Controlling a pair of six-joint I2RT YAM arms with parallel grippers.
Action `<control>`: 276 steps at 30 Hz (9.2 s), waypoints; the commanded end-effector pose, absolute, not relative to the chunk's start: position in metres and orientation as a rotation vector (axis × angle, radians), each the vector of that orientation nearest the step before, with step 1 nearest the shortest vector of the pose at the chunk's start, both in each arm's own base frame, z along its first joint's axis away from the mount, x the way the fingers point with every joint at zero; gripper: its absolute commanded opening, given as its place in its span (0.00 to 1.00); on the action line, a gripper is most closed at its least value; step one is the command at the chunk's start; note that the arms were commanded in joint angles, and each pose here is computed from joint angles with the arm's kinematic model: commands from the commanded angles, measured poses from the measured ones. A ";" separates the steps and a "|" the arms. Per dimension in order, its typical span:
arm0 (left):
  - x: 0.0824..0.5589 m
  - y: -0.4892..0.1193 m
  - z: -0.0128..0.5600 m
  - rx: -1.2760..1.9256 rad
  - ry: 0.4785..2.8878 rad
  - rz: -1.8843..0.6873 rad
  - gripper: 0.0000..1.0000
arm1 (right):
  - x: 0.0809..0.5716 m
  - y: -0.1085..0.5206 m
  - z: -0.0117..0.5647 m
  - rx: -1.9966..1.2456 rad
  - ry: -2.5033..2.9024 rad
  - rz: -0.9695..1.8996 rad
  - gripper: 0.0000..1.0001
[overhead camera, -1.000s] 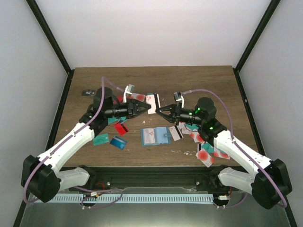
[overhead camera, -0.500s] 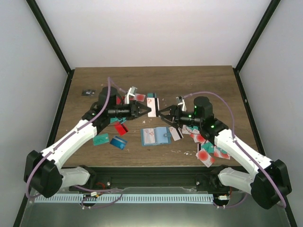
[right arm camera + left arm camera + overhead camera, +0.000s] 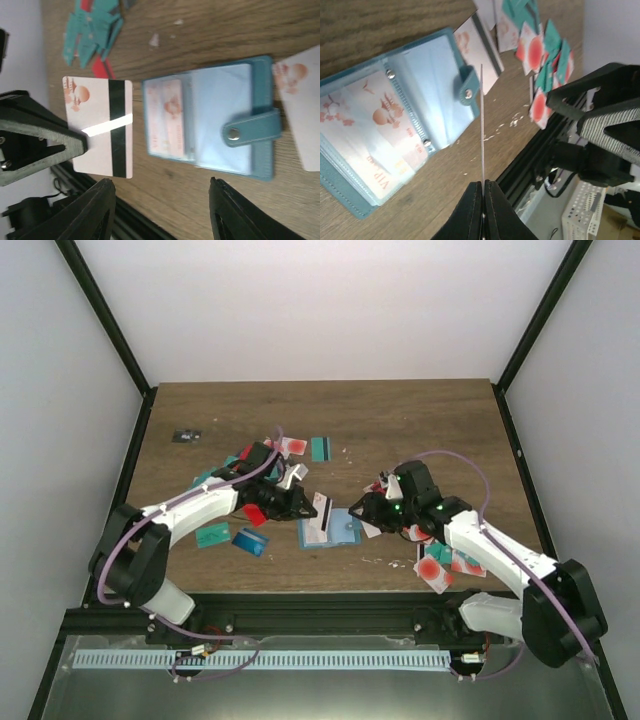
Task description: Put the credit cards into the card holder
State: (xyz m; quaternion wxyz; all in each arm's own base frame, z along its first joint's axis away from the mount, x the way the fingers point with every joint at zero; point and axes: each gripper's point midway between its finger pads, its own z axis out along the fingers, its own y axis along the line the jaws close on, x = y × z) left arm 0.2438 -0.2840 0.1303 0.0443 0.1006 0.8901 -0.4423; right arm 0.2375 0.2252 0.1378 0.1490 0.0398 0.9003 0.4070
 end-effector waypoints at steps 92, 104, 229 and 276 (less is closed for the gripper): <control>0.232 -0.325 0.007 0.232 3.022 -1.104 0.04 | 0.237 0.232 0.033 0.098 2.760 1.272 0.30; 0.225 -0.331 0.005 0.249 3.051 -1.112 0.09 | 0.245 0.240 0.045 -0.001 2.704 1.305 0.31; 0.220 -0.208 0.103 -0.086 2.834 -0.799 0.07 | 0.232 0.359 0.065 -0.539 2.909 1.001 0.53; 0.266 -0.091 0.113 -0.492 2.768 -0.545 0.15 | 0.247 0.469 0.137 -0.702 2.637 1.547 0.57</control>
